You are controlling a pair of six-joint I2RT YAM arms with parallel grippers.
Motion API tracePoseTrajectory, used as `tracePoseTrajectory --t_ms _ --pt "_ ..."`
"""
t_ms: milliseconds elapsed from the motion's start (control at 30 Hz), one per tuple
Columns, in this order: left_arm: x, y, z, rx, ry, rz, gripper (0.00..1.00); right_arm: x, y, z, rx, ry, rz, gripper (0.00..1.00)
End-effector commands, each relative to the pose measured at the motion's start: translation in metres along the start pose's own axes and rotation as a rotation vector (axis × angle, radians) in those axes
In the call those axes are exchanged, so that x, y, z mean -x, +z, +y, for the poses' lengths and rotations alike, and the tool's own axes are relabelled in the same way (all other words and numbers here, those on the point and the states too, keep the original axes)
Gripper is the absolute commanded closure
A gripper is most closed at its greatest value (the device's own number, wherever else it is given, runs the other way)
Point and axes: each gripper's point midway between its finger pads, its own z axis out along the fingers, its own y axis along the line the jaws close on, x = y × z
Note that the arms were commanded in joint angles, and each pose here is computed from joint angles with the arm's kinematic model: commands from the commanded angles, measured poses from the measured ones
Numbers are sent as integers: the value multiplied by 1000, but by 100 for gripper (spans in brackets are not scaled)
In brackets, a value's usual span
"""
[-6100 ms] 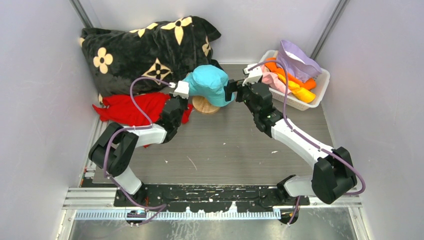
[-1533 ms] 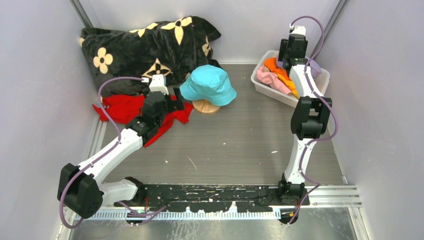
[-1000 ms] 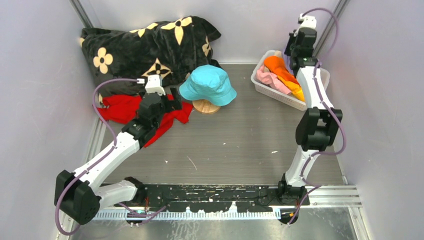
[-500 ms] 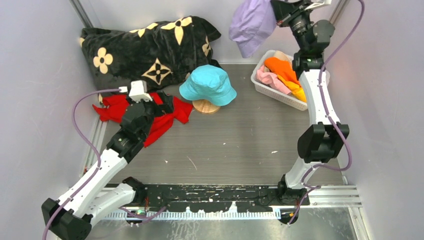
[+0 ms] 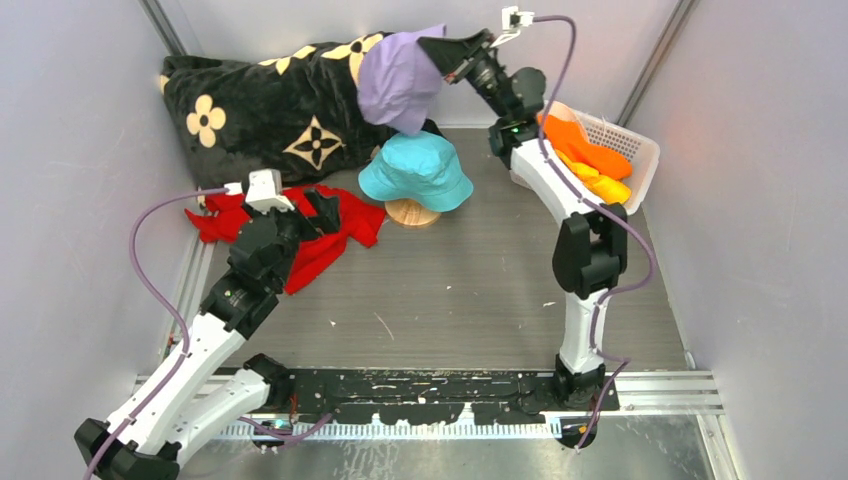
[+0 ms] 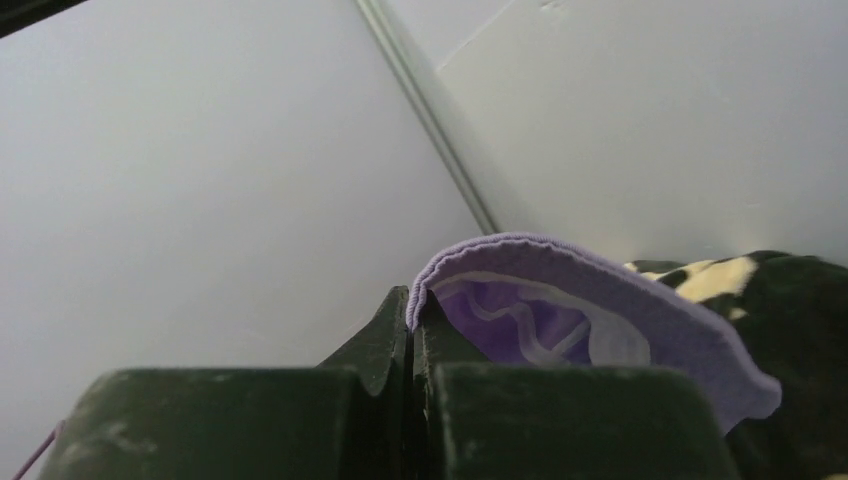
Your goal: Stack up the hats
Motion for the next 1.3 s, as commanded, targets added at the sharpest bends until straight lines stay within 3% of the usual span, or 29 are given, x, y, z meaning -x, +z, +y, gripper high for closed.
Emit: tracePoseTrajectory --t_ms 0,367,733,1267 --pt "12 -7 1 -2 -25 -37 0 24 24 75 201 -15 -114 99" --pt "19 -19 16 47 2 -61 0 -47 40 100 259 129 -51 99" --pt "15 -18 17 54 7 -52 0 -82 -5 88 198 179 -5 99" --pt "5 -10 18 70 20 -23 0 -37 -79 31 43 206 -62 99"
